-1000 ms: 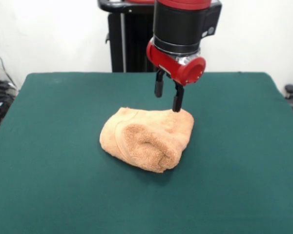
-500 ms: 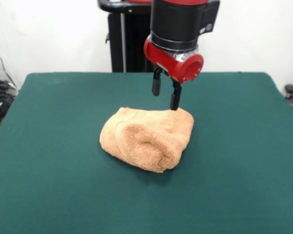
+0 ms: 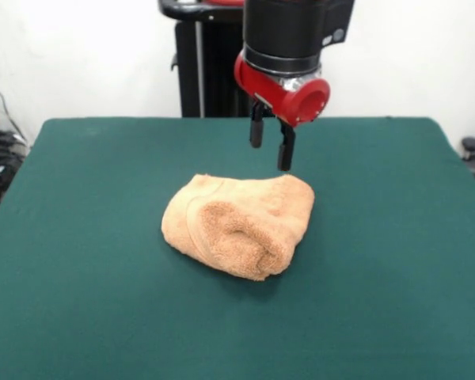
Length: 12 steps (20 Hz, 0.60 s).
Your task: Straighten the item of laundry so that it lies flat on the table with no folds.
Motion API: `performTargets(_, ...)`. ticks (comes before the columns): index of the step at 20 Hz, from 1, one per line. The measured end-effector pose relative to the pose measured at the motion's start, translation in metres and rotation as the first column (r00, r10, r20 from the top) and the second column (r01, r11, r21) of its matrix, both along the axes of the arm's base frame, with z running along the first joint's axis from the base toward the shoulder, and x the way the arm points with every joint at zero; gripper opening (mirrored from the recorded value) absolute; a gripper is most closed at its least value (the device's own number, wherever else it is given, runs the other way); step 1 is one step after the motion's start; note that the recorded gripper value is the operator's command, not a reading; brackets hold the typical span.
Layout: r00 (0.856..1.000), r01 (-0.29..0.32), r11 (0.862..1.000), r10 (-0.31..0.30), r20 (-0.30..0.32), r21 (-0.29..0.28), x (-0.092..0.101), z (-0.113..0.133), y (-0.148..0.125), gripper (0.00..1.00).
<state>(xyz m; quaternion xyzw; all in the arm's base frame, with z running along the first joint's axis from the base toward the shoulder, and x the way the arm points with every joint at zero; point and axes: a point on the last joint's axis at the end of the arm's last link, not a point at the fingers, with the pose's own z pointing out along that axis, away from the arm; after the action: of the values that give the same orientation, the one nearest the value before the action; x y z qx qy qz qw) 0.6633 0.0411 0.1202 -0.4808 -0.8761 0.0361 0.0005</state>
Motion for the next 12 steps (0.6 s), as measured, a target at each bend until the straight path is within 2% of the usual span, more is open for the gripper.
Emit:
performTargets(7, 0.999, -0.036, 0.999, 0.035, 0.023, 0.010, 0.009, 0.007, -0.020, 1.00)
performTargets(12, 0.990, -0.133, 0.990, 0.130, 0.053, 0.051, 0.029, 0.009, -0.041, 1.00)
